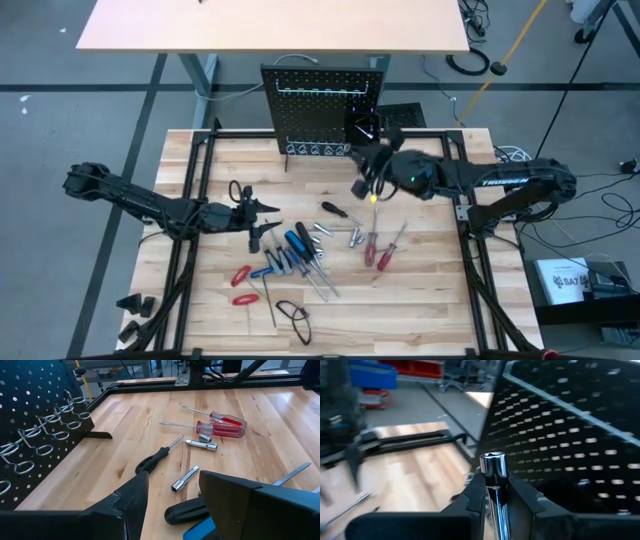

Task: Hang tools onto peg board
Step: Put the extension bar into the black bin on the pegboard

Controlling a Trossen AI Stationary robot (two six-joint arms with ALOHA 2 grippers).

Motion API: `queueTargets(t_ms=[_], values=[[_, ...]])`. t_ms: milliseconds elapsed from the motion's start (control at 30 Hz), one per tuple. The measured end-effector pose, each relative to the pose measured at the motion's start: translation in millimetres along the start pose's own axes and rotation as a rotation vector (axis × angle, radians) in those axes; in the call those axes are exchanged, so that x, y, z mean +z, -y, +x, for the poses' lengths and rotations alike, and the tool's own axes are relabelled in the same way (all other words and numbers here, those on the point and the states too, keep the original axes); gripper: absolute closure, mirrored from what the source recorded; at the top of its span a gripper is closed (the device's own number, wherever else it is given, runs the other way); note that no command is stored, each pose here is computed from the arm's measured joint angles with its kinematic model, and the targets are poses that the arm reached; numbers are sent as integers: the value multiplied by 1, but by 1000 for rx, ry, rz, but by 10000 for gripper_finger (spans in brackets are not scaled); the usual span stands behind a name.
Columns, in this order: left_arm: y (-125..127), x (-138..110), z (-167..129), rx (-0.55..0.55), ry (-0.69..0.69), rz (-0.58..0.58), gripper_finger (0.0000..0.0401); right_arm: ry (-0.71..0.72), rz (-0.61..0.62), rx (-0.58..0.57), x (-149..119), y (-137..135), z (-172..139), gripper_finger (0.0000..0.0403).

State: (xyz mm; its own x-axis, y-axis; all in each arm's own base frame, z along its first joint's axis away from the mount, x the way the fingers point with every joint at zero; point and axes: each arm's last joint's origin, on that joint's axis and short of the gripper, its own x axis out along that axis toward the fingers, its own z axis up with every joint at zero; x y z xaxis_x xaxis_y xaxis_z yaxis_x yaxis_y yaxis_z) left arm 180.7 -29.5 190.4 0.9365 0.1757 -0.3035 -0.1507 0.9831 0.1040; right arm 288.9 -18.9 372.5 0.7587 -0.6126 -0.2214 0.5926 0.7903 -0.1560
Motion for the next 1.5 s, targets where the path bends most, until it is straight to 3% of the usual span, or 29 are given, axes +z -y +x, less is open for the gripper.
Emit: queueTargets(t_ms=[500, 900, 1167, 1500], values=[[0, -1, 0, 0, -5, 3, 216, -25, 92, -172, -1, 47, 25, 361], [0, -1, 0, 0, -5, 3, 216, -30, 100, -147, -2, 53, 29, 359], [0, -1, 0, 0, -5, 3, 216, -29, 100, -147, -2, 53, 29, 262], [0, -1, 0, 0, -5, 3, 216, -31, 96, -148, -2, 53, 29, 249]])
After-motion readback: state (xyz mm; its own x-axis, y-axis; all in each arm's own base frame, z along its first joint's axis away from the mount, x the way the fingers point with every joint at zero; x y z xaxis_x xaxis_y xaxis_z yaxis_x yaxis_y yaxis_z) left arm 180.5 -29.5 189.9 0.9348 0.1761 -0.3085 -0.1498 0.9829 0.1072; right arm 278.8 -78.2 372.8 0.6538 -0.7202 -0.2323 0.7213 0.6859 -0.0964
